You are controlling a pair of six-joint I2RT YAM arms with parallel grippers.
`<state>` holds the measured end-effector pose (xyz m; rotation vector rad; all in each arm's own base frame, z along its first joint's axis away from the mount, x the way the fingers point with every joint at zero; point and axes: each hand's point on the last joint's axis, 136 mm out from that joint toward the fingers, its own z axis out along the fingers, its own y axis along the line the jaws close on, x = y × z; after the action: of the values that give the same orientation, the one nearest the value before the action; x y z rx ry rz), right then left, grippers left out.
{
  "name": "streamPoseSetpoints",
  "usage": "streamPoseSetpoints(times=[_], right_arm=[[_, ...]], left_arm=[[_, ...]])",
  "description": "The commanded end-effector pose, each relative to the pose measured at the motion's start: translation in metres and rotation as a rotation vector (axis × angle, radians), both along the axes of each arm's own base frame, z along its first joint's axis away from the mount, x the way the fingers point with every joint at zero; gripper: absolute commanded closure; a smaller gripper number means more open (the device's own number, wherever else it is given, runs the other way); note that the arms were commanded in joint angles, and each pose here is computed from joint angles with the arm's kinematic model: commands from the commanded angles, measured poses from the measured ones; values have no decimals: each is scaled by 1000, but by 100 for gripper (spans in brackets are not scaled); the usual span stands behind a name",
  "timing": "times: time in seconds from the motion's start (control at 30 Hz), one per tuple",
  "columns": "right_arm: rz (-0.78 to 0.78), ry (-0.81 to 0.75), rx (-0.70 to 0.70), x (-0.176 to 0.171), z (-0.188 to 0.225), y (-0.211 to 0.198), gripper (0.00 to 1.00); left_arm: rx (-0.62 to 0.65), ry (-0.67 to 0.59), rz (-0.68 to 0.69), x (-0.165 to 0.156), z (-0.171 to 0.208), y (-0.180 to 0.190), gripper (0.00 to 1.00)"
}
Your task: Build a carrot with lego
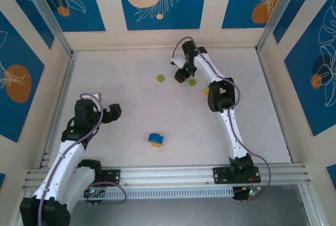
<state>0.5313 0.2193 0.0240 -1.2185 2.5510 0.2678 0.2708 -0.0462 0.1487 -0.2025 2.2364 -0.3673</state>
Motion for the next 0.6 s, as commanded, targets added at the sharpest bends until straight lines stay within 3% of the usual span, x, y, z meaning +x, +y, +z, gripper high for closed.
streamPoseSetpoints(times=[0.0,0.27,0.4,0.57], right_arm=[[55,68,6,-26,-5,20,57],[72,70,-7,-38,1,33,67],[76,52,48,-51,44,43,69],[106,13,59,-102,117,51,68]], left_arm=[[-5,-7,-8,1,-1,1,0],[-9,-9,-9,1,-1,1,0],[-11,-10,-11,1,-1,1,0],[-10,-11,-9,1,-1,1,0]])
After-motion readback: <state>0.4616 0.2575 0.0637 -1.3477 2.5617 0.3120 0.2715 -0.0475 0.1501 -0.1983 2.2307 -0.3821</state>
